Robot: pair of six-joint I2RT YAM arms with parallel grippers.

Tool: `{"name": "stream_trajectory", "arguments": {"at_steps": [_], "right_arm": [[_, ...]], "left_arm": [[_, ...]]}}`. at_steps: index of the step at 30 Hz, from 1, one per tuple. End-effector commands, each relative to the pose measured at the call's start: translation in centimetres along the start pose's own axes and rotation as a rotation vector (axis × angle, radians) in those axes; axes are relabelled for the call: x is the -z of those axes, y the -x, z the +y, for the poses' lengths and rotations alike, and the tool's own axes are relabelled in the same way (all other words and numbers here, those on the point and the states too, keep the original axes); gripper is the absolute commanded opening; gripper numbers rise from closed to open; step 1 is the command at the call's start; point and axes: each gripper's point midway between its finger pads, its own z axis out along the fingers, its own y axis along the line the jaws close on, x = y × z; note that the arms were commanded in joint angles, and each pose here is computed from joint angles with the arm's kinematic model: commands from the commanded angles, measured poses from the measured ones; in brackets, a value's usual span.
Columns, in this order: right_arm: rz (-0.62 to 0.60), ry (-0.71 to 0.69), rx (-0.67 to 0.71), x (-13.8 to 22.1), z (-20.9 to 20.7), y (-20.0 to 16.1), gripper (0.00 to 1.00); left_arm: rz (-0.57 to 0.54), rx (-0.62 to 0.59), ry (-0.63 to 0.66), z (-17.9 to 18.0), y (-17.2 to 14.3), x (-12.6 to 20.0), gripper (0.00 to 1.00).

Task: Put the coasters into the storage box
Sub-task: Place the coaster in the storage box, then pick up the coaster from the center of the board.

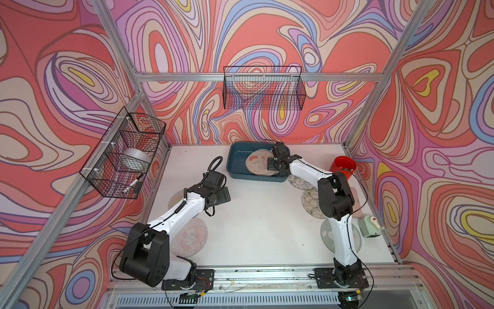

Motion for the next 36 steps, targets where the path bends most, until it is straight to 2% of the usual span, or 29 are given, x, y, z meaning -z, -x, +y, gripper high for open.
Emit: {"name": "stream_trajectory", "arguments": {"at_steps": [1, 8, 15, 20, 22, 36], "right_arm": [[-0.121, 0.063, -0.016, 4.4, 0.7, 3.8, 0.66], [-0.13, 0.208, -0.02, 8.4, 2.1, 3.0, 0.67], [-0.112, 0.296, -0.038, 10.5, 2.6, 0.9, 0.67], [-0.074, 0.311, -0.046, 10.3, 2.6, -0.8, 0.67], [-0.086, 0.326, -0.049, 11.4, 2.7, -0.4, 0.67], [-0.045, 0.345, -0.054, 11.0, 3.2, -1.7, 0.67]], "left_arm": [[0.033, -0.007, 0.125, 2.4, 0.0, -0.3, 1.0], [0.086, 0.049, 0.199, 4.5, 0.7, -2.2, 1.0], [0.139, 0.093, 0.224, 5.6, 0.9, -4.0, 0.99], [0.173, 0.136, 0.258, 6.8, 1.1, -5.1, 0.94], [0.185, 0.155, 0.271, 7.4, 1.0, -5.5, 0.93], [0.256, 0.216, 0.341, 10.3, -0.1, -6.9, 0.87]]}}
